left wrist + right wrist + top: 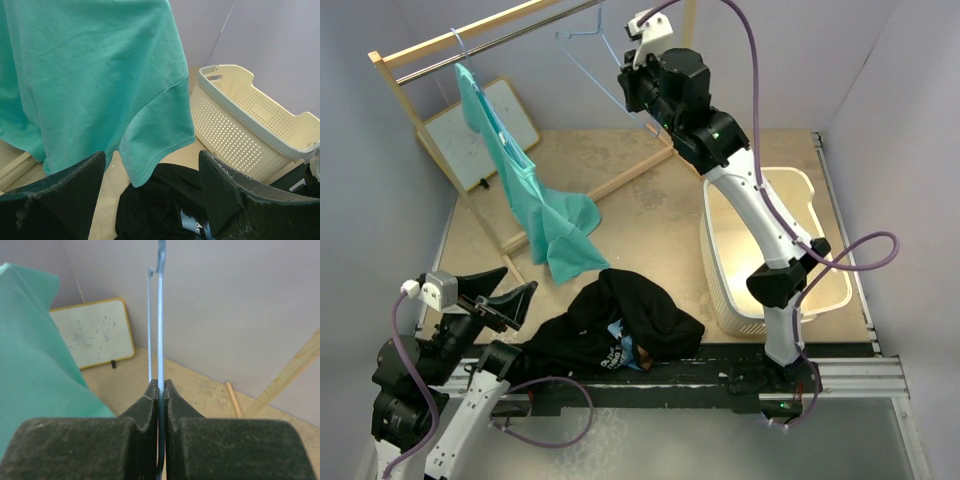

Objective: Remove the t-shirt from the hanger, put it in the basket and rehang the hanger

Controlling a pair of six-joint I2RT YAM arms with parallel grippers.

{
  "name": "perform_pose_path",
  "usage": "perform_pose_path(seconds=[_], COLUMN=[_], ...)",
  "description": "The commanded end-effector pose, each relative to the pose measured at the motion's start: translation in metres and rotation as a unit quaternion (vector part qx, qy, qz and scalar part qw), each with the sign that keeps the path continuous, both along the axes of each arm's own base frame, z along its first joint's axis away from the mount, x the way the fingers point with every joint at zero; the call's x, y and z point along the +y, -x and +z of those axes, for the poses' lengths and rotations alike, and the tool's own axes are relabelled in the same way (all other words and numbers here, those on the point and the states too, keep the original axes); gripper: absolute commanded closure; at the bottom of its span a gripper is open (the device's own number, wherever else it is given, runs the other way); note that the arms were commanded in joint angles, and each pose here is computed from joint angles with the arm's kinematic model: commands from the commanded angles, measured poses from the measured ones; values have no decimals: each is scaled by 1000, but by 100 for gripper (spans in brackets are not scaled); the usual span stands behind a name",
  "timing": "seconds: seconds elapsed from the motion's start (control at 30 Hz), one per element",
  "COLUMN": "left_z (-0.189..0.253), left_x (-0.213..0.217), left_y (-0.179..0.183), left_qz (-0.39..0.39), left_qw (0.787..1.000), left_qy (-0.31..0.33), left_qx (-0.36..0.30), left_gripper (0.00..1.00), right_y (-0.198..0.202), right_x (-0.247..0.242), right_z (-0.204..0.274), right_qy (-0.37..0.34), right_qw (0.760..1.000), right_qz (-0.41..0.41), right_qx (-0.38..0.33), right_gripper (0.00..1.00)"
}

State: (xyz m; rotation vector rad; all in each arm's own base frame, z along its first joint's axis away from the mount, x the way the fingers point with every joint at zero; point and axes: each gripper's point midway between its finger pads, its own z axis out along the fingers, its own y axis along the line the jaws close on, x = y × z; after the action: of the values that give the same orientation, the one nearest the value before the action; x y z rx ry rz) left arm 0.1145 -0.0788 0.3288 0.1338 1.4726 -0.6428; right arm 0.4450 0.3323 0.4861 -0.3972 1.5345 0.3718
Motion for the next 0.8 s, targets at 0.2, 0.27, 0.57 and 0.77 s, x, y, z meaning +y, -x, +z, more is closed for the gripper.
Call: perform_pose_path(seconds=[0.2, 0.27, 0.57, 0.77], left_z=[7, 7, 7, 6], left_x=[-2, -2, -1, -1], left_y=[-5, -5, -5, -6], left_qz=[2, 2, 4, 6], left_qw=[1000, 1000, 1000, 1000], left_qy=[15, 14, 15, 15], left_qx=[-4, -4, -3, 0], left_gripper=[22, 22, 23, 23], right_y=[29, 43, 161, 258], right_x=[-14, -21, -30, 9], right_z=[33, 29, -77, -218], right_qy=[-29, -30, -23, 57], right_qw=[999, 999, 978, 948], right_qz=[24, 34, 173, 215], right_qx=[-32, -25, 112, 226], right_gripper=[56, 43, 30, 28])
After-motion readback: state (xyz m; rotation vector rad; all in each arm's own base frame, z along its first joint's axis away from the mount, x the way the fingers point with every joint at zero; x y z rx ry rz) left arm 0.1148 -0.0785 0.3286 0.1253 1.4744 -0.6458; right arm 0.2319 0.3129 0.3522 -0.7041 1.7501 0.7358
